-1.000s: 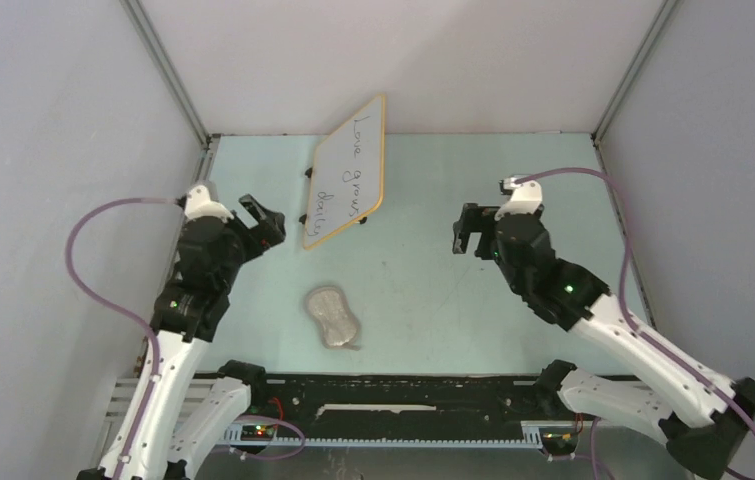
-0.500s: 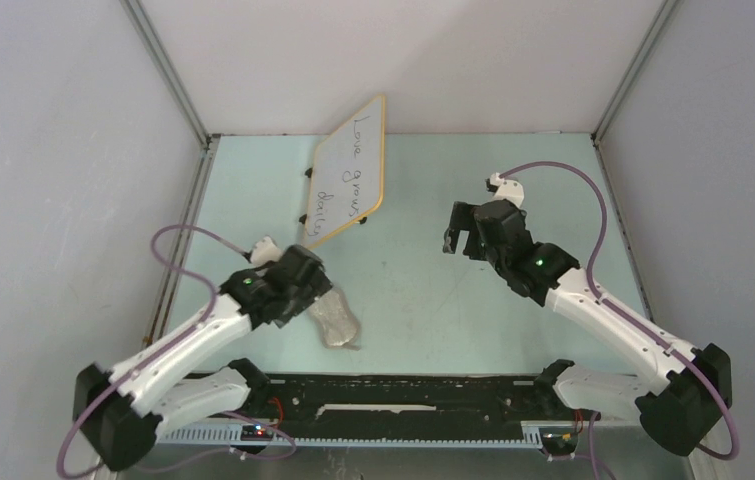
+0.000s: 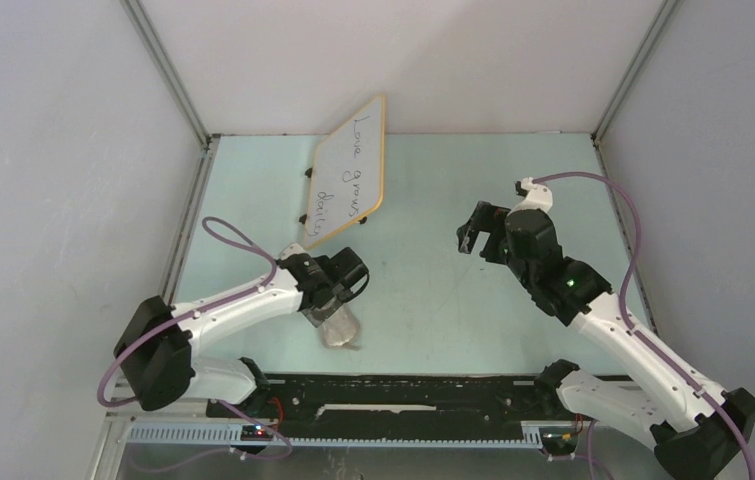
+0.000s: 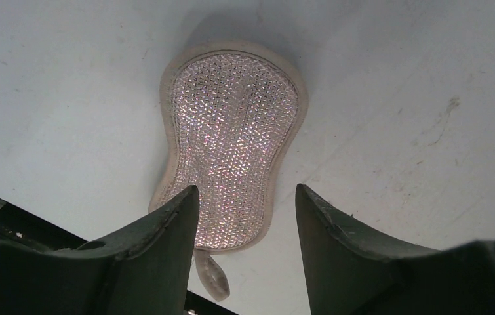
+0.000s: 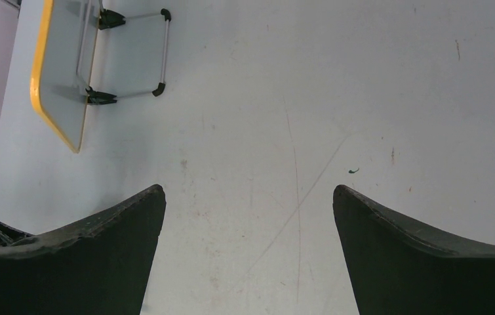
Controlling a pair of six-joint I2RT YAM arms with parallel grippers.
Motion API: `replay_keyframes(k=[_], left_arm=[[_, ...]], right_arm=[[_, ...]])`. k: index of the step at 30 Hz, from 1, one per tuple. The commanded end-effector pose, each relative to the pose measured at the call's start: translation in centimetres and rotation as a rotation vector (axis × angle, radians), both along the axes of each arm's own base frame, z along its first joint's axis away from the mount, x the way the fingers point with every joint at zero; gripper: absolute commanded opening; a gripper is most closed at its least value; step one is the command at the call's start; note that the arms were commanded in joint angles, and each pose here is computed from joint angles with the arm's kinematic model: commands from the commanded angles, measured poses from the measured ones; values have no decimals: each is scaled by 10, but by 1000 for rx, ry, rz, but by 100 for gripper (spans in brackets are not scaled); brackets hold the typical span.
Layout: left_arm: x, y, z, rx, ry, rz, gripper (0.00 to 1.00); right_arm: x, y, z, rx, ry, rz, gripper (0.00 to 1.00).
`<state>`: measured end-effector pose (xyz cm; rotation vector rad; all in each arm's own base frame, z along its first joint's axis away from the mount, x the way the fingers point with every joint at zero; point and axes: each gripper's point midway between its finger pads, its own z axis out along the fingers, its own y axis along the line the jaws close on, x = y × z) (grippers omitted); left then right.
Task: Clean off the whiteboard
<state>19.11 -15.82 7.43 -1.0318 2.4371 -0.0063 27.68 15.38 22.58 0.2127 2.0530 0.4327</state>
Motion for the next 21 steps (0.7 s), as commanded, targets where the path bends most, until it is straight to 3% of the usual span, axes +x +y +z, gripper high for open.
replay_keyframes(k=[1, 6, 18, 21], left_arm=[[0, 5, -9, 40, 5, 14, 59], [-9, 17, -21, 112, 49, -35, 52], [-15, 21, -54, 142, 66, -188, 40], [-17, 19, -61, 158, 101, -204, 42]], right_arm=[[0, -2, 6, 43, -24, -13, 100], [-1, -1, 3, 47, -8, -9, 100], [0, -2, 2, 55, -9, -8, 100], [-1, 0, 2, 61, -8, 0, 100]])
